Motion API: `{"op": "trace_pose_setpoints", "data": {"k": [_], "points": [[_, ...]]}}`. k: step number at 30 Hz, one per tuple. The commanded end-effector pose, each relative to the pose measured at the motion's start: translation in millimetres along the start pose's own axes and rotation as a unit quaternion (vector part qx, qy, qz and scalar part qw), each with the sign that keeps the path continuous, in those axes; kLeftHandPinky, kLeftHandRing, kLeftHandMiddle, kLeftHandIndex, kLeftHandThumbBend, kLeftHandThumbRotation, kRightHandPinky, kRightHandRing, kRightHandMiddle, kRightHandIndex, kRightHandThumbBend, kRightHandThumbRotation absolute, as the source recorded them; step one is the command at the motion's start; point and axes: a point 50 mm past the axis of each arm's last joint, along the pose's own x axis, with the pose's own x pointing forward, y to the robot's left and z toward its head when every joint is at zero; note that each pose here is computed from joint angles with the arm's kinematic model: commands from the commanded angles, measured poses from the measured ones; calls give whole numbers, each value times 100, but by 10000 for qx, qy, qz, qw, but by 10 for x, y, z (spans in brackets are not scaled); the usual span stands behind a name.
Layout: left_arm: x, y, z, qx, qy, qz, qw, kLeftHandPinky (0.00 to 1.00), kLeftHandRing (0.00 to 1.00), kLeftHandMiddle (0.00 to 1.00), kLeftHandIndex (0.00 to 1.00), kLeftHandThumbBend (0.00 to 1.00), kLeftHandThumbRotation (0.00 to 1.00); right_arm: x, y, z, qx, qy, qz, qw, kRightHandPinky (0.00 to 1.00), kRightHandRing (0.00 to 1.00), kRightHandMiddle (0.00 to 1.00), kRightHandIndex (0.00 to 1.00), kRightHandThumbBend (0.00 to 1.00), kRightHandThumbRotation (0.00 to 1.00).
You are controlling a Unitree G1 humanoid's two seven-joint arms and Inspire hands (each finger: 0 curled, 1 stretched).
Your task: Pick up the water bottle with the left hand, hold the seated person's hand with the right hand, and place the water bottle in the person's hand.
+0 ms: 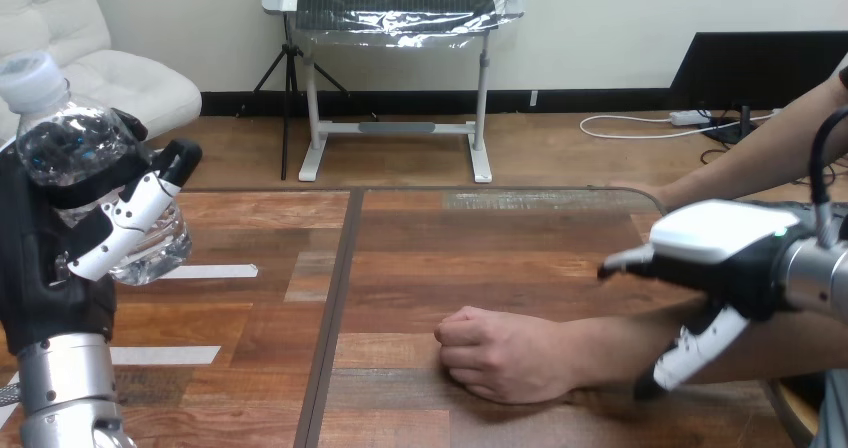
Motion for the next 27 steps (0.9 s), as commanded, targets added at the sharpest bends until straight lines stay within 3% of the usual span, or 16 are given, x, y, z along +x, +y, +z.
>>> {"op": "trace_pose_setpoints", "data": {"k": [1, 10, 27], "points": [[135, -109, 164, -167, -493, -124, 9986, 20, 26, 32, 38, 48, 0, -155, -375, -59, -101, 139, -826, 9964, 93, 93, 93, 93, 100, 67], [129, -110, 159, -150, -481, -160, 9986, 20, 26, 32, 38, 49, 0, -200, -471, -52, 109, 140, -1151, 9932, 91, 93, 93, 92, 100, 65], [118, -130, 152, -193, -456, -200, 9986, 21, 26, 32, 39, 50, 0, -205, -531, 91, -127, -66, -1906, 9816, 89, 88, 89, 89, 100, 67]]}}
